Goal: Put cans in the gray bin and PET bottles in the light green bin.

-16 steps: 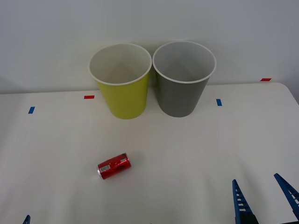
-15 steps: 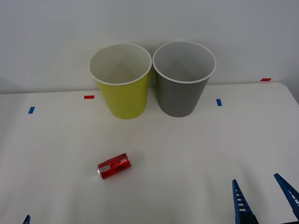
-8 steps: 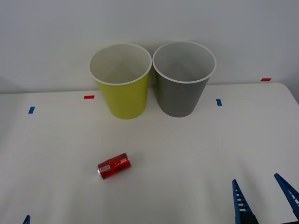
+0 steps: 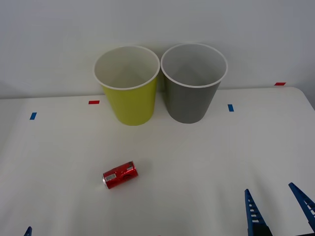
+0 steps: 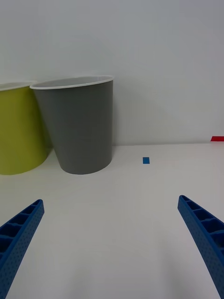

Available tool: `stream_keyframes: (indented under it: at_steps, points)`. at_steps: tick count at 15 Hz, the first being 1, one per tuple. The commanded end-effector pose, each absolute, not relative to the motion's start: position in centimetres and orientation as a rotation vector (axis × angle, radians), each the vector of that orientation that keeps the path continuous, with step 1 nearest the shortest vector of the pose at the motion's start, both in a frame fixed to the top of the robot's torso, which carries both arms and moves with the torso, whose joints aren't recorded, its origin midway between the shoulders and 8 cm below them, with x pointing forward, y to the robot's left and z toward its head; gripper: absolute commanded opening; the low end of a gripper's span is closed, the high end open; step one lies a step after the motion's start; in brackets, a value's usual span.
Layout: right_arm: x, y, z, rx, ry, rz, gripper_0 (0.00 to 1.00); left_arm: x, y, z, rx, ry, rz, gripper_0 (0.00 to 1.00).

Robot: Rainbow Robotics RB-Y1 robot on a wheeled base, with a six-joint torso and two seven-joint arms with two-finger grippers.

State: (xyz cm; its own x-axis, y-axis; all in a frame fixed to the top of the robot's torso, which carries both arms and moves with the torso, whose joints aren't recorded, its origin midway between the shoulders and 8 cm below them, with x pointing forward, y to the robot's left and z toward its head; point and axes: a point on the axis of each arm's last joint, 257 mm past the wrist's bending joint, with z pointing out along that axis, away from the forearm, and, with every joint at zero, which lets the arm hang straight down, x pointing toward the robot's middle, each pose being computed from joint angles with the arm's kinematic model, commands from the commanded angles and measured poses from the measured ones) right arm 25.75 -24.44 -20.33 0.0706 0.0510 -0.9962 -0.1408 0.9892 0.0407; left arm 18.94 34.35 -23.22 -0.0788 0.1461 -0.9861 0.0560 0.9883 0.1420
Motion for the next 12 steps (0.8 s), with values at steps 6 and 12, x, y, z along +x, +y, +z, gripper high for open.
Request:
stream_keyframes:
  at_steps: [6,12]
  points:
    - [25.75,-24.44,-20.33,-0.073,1.494,0.144,1.00,18.94,34.35,-23.22,0.155,1.650,0.075,1.00]
    - [25.75,-24.44,-20.33,-0.073,1.494,0.144,1.00,18.94,34.35,-23.22,0.155,1.650,0.075,1.00]
